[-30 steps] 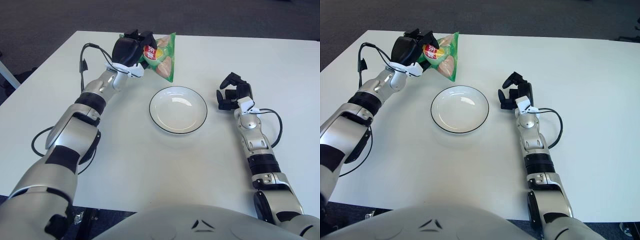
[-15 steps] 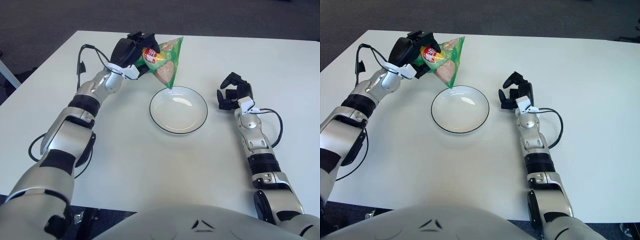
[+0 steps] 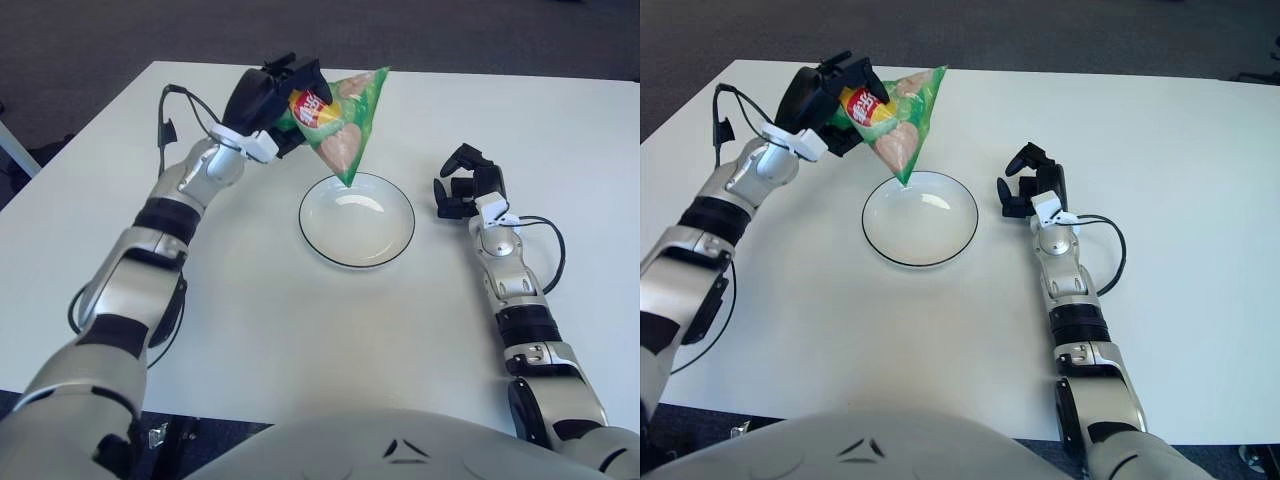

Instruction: Put the snack into the plate.

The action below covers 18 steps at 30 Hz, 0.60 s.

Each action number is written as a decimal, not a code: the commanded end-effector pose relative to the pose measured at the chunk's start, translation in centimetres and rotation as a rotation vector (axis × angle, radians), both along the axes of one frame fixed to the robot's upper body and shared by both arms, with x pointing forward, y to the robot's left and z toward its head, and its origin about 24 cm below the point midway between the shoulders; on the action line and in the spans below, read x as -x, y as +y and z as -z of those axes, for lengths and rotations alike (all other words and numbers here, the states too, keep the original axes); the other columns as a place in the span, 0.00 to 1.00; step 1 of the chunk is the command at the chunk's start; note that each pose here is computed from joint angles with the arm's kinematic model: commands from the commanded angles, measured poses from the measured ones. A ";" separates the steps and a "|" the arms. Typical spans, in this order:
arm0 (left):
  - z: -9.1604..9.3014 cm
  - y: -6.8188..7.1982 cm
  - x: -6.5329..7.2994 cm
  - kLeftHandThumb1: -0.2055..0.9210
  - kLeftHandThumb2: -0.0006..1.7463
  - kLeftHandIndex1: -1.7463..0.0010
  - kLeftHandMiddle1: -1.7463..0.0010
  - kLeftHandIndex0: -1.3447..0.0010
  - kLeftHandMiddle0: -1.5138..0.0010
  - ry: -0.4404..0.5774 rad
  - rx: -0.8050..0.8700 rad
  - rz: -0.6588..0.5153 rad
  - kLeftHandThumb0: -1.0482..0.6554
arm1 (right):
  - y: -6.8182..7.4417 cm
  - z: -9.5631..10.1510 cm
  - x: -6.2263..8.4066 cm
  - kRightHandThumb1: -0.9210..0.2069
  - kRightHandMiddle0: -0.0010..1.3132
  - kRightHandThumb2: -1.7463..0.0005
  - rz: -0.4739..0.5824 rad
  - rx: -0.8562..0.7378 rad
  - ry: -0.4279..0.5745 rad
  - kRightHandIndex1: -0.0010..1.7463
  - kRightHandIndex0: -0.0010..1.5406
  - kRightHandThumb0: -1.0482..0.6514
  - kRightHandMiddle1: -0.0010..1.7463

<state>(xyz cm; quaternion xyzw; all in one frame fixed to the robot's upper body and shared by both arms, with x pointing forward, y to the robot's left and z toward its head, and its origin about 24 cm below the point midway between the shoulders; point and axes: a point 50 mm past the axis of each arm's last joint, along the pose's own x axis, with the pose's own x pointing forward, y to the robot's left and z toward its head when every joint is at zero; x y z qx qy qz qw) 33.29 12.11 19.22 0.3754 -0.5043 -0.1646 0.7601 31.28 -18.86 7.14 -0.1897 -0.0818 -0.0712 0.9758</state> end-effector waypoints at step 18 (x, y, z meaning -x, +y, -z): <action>-0.3 -1.4 3.0 0.31 0.87 0.00 0.00 0.27 0.51 0.012 -0.080 0.169 0.93 | -0.2 3.8 1.5 0.62 0.53 0.18 0.030 0.007 0.168 1.00 0.86 0.31 1.00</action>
